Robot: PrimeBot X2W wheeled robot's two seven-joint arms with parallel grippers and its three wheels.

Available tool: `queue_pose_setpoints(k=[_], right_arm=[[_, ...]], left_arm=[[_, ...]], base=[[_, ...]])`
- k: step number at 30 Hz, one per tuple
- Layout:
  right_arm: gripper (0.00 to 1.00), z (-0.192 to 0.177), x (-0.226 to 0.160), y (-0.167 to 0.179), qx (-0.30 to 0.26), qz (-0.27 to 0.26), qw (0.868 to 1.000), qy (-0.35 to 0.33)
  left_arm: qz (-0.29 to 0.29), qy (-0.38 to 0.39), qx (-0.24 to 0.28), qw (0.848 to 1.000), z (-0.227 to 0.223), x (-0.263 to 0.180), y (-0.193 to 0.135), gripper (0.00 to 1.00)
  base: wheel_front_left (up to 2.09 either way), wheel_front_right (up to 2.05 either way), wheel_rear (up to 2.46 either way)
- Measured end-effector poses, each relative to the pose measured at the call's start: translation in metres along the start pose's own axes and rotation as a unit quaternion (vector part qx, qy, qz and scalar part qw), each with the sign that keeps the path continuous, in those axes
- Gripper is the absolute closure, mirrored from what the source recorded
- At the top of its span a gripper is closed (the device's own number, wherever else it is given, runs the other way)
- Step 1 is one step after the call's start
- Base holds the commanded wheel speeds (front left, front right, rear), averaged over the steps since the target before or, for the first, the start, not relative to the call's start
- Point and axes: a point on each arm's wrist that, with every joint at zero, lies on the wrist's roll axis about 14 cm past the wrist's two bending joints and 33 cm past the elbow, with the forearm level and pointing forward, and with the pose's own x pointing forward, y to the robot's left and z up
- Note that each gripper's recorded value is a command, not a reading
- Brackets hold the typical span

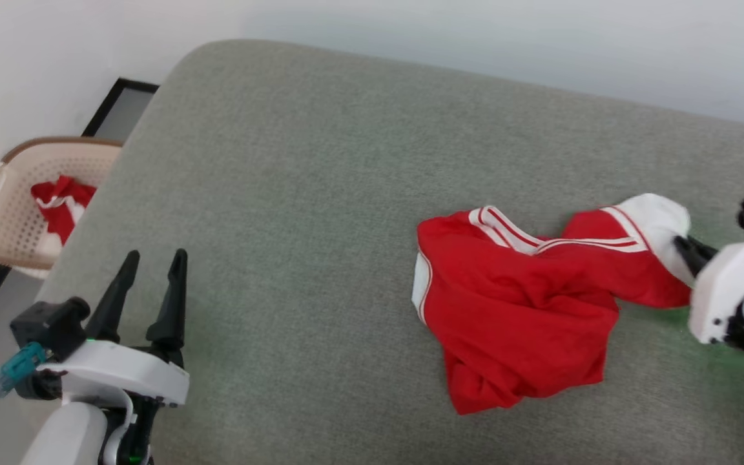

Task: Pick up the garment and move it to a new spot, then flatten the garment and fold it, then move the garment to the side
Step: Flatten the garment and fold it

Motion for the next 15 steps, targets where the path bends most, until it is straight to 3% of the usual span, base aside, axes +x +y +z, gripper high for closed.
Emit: queue_pose_setpoints(k=[4,9,15], right_arm=[[1.0,-0.001,-0.026,-0.033,0.012,-0.039,0.999,-0.004],[1.0,-0.029,-0.059,-0.068,0.046,-0.09,0.995,0.024],[1.0,-0.07,-0.08,-0.08,0.092,-0.122,0.987,0.058]], left_arm=[[-0.01,-0.004,-0.004,1.0,0.001,0.002,-0.006,0.0],[-0.027,-0.005,-0.005,1.0,0.001,0.006,-0.017,0.0],[-0.038,-0.003,-0.007,0.999,-0.001,0.009,-0.025,0.0]], base=[[0.0,0.0,0.0],[0.0,0.0,0.0],[0.0,0.0,0.0]])
